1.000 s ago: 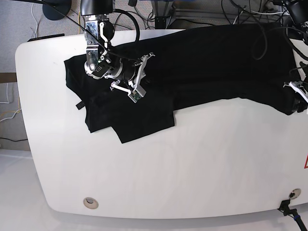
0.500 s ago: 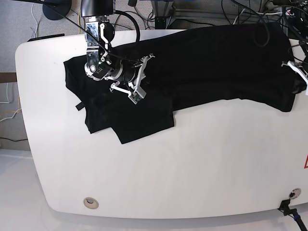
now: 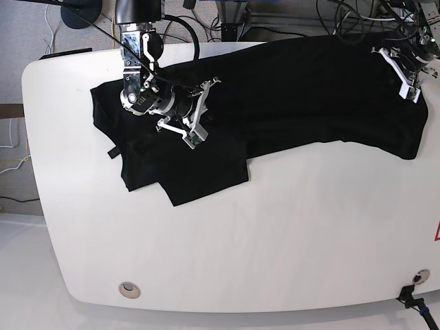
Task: Fold the T-shirt properly
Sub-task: 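Hold the shirt with the right gripper and move the left gripper to the sleeve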
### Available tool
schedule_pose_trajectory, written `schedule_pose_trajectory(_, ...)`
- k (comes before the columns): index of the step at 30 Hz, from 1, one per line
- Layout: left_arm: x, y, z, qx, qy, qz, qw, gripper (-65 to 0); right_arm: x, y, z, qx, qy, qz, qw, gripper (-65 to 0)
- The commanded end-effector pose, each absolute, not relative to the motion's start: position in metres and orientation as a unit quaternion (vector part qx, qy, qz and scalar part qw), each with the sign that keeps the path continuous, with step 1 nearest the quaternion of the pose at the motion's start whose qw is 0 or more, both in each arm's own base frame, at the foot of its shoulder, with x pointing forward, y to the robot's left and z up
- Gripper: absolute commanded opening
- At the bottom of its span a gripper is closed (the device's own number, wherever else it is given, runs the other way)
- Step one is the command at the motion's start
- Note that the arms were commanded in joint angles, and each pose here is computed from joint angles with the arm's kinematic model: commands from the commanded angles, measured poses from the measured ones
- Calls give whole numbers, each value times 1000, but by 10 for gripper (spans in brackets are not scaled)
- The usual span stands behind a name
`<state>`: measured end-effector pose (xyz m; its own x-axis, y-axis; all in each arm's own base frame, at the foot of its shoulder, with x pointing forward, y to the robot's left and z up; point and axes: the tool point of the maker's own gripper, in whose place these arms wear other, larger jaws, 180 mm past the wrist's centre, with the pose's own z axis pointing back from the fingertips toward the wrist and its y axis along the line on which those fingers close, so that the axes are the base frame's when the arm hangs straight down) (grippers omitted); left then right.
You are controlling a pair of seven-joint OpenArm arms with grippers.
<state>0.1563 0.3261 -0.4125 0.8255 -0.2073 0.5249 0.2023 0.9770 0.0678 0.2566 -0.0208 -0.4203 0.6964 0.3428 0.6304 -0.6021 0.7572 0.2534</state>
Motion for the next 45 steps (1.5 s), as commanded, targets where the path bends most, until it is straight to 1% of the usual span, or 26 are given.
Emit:
schedule_pose_trajectory(1,156,335,-413,8,-272,-104,957,-650,264,-25,-415,217,-297,264,892,-650)
schedule_pose_trajectory(3,160,333,-422,1,-263,-105,959,-650,264,-26,-415,216,-297,263,892,-650)
schedule_pose_trajectory(6,163,341,-436,21,-237,-114,965,-650,263,-26,-415,216,-297,263,892,-650)
schedule_pose_trajectory(11,196,346,-443,31,-239,-115,964,-650,264,-27,-415,215,-298,261,893,-650)
schedule_pose_trajectory(15,221,350,-438,42,-250,-119,960,-650,264,-27,-415,215,-298,261,893,-650)
schedule_pose_trajectory(21,241,357,-419,56,-277,-124,951,-650,263,-27,-415,215,-298,261,893,-650)
schedule_pose_trajectory(25,254,377,-376,99,-327,-112,933,-650,263,-27,-415,215,-298,261,893,-650)
schedule_pose_trajectory(28,263,377,-357,95,-361,-100,922,-650,263,-27,-416,216,-296,260,893,-650)
schedule_pose_trajectory(30,272,389,-342,108,-362,-100,921,-504,262,-26,-416,217,-296,261,893,-650)
schedule_pose_trajectory(31,278,392,-336,110,-366,-97,919,-462,262,-25,-416,217,-296,262,893,-650)
schedule_pose_trajectory(36,316,390,-302,103,-422,-87,897,-460,262,-25,-416,218,-295,262,893,-650)
schedule_pose_trajectory(40,353,386,-295,74,-444,-70,890,-458,262,-25,-416,218,-295,262,893,-650)
schedule_pose_trajectory(45,390,378,-303,29,-452,-52,890,-458,262,-25,-416,218,-295,262,893,-650)
